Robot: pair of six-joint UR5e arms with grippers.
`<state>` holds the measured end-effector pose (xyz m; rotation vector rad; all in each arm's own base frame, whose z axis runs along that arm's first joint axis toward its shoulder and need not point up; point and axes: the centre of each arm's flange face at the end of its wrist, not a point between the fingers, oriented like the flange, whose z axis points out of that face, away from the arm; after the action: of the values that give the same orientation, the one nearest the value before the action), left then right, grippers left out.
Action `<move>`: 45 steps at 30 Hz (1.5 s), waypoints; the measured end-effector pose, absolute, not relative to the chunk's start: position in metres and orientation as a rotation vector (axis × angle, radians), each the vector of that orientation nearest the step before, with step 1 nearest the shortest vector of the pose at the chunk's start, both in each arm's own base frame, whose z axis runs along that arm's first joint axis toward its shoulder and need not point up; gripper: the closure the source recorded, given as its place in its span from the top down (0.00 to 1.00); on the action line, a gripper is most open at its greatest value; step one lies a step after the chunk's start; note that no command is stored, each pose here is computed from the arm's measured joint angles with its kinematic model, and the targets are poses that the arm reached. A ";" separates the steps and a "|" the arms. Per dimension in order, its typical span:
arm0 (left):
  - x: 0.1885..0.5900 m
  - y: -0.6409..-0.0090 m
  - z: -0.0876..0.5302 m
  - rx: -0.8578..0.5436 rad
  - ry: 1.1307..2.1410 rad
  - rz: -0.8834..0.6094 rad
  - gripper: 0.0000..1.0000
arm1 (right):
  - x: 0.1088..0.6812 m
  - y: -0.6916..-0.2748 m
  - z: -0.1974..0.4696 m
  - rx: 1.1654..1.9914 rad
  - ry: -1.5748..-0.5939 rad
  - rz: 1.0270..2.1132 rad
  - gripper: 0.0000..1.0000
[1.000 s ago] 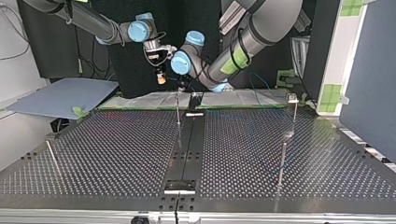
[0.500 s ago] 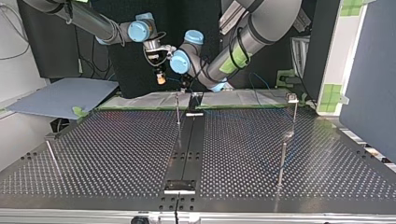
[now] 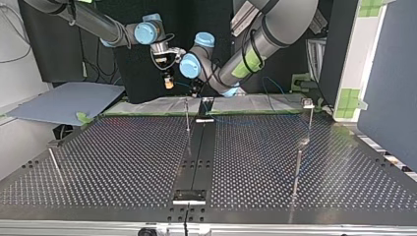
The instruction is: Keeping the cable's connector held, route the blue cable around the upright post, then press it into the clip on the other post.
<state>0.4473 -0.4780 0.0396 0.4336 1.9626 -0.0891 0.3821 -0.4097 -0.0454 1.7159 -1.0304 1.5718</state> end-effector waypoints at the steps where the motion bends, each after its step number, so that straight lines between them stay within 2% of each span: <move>1: 0.447 -0.478 0.039 0.434 1.964 -0.090 0.02 | 0.381 -0.410 -0.045 1.714 -1.032 1.571 0.00; 17: 0.454 -0.484 0.041 0.374 1.928 -0.180 0.02 | 0.373 -0.421 -0.044 1.686 -1.072 1.584 0.00; 45: 0.495 -0.461 0.008 0.244 1.900 -0.344 0.02 | 0.350 -0.473 -0.033 1.618 -1.073 1.584 0.00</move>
<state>0.4952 -0.4613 0.0081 0.2436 1.9003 -0.3438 0.3497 -0.4732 -0.0331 1.6177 -1.0727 1.5835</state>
